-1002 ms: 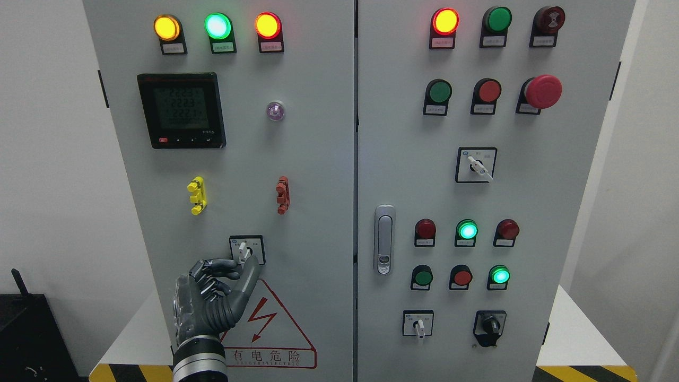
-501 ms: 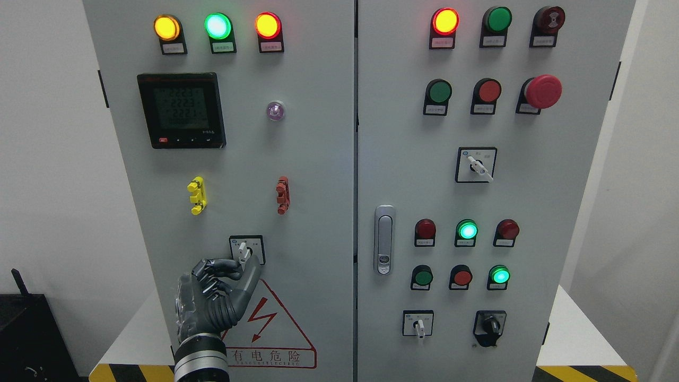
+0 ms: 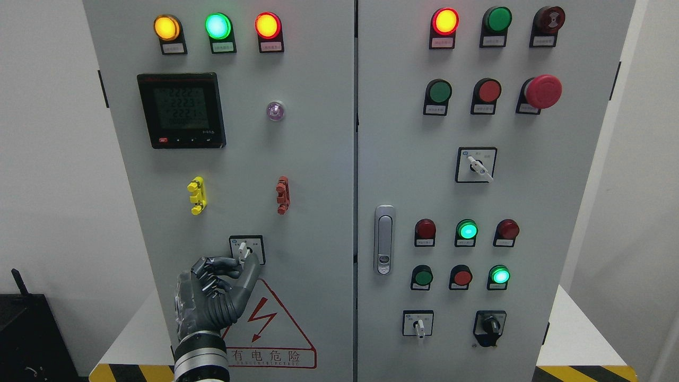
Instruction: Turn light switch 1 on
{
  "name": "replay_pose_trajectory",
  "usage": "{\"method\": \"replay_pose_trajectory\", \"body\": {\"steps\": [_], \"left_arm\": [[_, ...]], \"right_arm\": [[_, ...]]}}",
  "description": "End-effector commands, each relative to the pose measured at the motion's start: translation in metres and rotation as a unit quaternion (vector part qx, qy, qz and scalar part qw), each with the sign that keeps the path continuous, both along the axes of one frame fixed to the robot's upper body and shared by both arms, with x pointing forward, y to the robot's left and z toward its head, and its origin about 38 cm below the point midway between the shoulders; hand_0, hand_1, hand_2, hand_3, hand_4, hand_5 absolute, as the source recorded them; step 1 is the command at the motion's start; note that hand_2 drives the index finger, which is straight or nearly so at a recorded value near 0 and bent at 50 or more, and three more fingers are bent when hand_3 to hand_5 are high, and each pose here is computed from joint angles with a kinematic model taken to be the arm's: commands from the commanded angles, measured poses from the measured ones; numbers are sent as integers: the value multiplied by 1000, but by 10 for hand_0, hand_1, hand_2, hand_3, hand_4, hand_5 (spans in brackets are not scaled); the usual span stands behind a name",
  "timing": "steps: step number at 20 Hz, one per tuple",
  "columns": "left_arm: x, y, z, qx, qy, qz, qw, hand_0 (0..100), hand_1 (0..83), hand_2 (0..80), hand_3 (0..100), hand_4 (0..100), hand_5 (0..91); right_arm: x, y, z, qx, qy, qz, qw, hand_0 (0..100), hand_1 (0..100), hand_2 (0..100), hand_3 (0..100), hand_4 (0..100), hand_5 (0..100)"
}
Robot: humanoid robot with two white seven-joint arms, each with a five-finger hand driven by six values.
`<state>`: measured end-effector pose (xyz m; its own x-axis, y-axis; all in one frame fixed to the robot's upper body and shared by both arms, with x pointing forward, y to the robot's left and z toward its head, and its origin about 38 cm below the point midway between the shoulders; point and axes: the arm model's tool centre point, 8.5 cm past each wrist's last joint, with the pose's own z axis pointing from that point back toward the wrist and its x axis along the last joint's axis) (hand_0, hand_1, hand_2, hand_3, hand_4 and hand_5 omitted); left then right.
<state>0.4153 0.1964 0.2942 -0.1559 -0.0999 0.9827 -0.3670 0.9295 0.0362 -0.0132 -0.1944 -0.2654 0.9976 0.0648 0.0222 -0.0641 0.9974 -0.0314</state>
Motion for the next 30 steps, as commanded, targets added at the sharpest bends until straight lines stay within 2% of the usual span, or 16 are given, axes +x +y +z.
{"method": "replay_pose_trajectory", "body": {"steps": [1, 30], "left_arm": [[0, 0, 0, 0, 0, 1, 1000, 181, 735, 578, 752, 869, 852], [1, -3, 2, -2, 17, 3, 1000, 214, 685, 571, 766, 865, 863]], "right_arm": [[0, 0, 0, 0, 1, -12, 1000, 0, 0, 0, 0, 0, 0], [0, 0, 0, 0, 1, -12, 1000, 0, 0, 0, 0, 0, 0]]}}
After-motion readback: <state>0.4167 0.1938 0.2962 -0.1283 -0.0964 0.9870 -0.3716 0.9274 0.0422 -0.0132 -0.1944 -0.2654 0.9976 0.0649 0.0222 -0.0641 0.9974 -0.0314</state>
